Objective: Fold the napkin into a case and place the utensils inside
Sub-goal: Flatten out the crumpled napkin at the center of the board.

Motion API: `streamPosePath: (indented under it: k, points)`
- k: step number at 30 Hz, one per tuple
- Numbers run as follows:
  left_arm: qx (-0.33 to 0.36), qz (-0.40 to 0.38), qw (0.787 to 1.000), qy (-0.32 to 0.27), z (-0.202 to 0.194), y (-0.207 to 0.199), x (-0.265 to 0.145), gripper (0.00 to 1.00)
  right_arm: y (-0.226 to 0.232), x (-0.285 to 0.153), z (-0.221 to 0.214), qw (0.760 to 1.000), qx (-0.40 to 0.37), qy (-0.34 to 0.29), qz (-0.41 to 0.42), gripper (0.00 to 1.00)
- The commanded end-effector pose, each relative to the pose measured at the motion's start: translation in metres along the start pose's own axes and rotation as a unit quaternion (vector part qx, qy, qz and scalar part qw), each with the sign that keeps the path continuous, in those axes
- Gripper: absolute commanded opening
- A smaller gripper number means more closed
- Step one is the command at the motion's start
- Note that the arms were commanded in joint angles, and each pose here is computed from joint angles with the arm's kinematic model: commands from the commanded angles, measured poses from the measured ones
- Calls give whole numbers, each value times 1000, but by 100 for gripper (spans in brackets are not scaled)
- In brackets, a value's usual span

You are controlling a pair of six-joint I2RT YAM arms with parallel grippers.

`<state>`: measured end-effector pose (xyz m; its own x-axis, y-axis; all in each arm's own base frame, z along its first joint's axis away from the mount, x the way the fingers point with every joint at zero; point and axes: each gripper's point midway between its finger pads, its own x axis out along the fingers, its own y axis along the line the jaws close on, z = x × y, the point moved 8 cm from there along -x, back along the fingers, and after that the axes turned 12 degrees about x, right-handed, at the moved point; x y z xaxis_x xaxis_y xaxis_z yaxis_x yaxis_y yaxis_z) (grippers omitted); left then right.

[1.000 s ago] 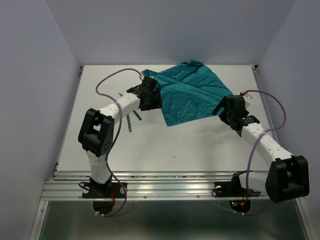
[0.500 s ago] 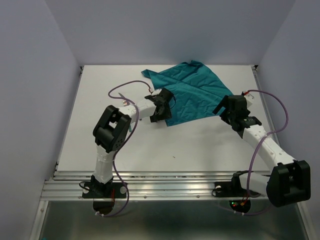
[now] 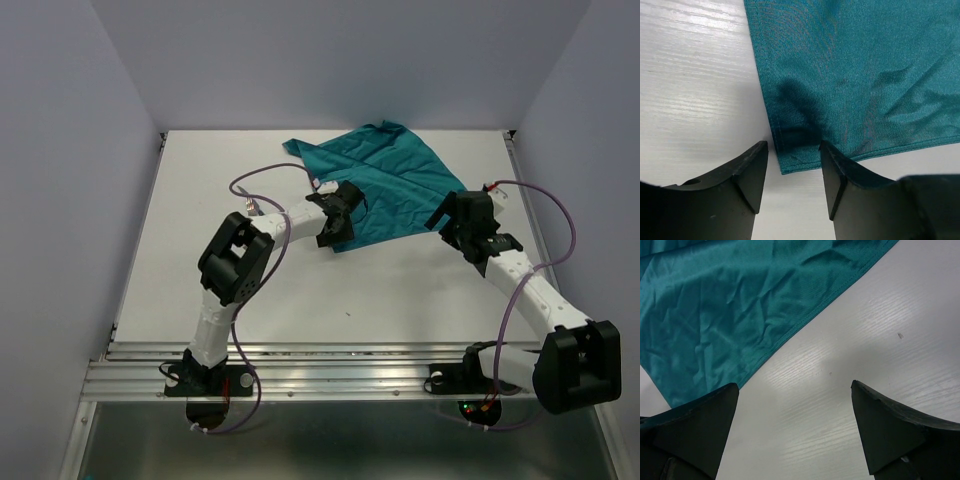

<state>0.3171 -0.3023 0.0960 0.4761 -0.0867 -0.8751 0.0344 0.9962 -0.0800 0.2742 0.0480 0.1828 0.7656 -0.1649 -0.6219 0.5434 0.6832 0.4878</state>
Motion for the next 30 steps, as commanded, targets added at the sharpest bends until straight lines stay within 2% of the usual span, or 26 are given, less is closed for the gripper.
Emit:
streamPosePath:
  k: [1,11,15,16,17,27,30]
  points:
    - [8,47,999,12,-11,0,2,56,3,0,3,1000,10,-11,12,99]
    - [24,66,997,19,-18,-2,10,38,2,2,1,1000,10,-6,10,100]
    - [33,72,997,16,-18,-1,10,16,1,2,1,1000,9,-7,8,100]
    - [37,73,997,14,-17,0,10,5,1,2,0,1000,10,-7,7,100]
    - [38,74,996,11,-15,1,9,0,1,2,0,1000,9,-7,7,100]
    - [70,71,995,-26,-7,20,-24,0,-1,4,0,1000,0,-8,4,100]
    - [93,50,994,-5,-26,39,-27,0,-2,7,0,1000,-17,-7,-2,100]
